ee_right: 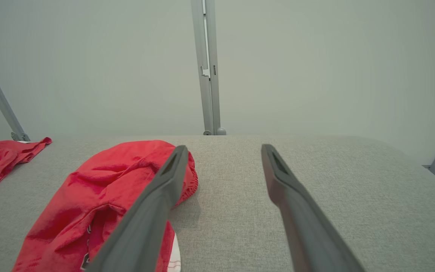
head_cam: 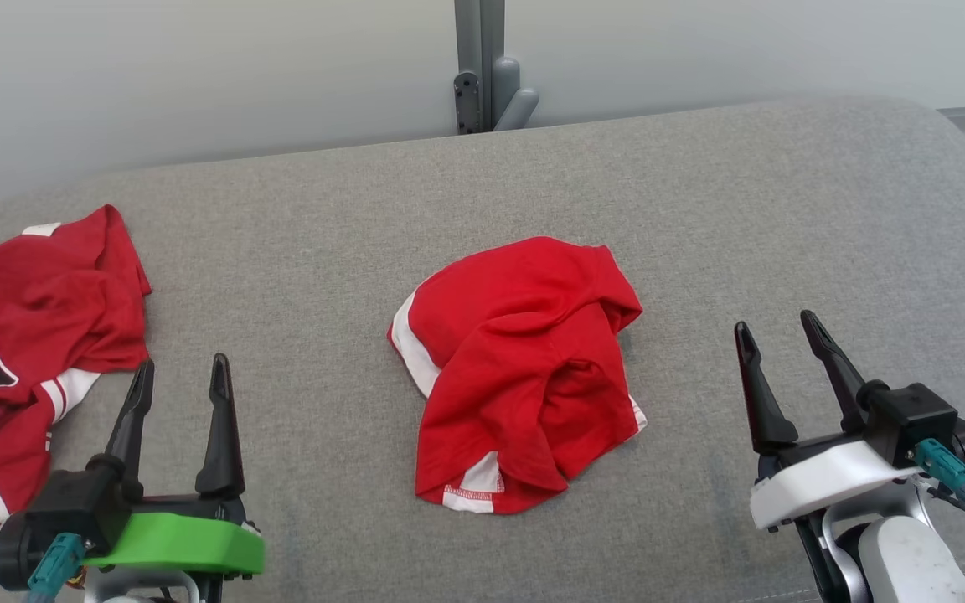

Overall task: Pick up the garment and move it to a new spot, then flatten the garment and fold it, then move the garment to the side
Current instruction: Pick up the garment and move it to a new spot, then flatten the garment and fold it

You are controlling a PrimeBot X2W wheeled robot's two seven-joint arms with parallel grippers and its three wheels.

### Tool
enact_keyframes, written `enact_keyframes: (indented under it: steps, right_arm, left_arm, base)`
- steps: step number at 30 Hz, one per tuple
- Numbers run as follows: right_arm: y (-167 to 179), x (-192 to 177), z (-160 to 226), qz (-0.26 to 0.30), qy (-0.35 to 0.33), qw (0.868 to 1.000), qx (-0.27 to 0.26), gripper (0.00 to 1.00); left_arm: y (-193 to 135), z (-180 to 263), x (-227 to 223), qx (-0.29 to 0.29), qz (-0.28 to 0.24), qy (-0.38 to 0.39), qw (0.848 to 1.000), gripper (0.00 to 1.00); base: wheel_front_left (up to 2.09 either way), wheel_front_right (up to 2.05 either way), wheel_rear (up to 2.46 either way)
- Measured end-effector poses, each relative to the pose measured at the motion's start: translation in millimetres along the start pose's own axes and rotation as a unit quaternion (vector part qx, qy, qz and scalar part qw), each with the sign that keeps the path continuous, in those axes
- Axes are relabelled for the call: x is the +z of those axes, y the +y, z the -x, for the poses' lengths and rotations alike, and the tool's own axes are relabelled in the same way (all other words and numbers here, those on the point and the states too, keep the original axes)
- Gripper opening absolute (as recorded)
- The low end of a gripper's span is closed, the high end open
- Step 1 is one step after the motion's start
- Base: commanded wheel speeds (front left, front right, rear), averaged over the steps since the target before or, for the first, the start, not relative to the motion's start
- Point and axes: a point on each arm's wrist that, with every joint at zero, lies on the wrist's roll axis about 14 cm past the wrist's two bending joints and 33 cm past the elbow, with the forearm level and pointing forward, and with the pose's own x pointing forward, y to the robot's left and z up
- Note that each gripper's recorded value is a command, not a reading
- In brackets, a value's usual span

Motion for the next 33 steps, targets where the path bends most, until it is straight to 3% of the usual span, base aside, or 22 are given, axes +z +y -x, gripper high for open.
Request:
enact_keyframes:
  steps: [7,33]
  right_arm:
    - [-3.8,1.8,13.9,0.0,0.005,1.0,-0.008,1.0]
    - [3.2,1.6,7.8,-0.001,0.008,1.0,0.003,1.0]
  left_arm:
    - [-7.7,15.5,4.8,-0.004,0.0,0.004,1.0,1.0]
    - [-5.1,15.2,1.4,0.002,-0.001,0.012,1.0,1.0]
  base:
    - [0.0,0.0,0.0]
    - [0.0,0.0,0.0]
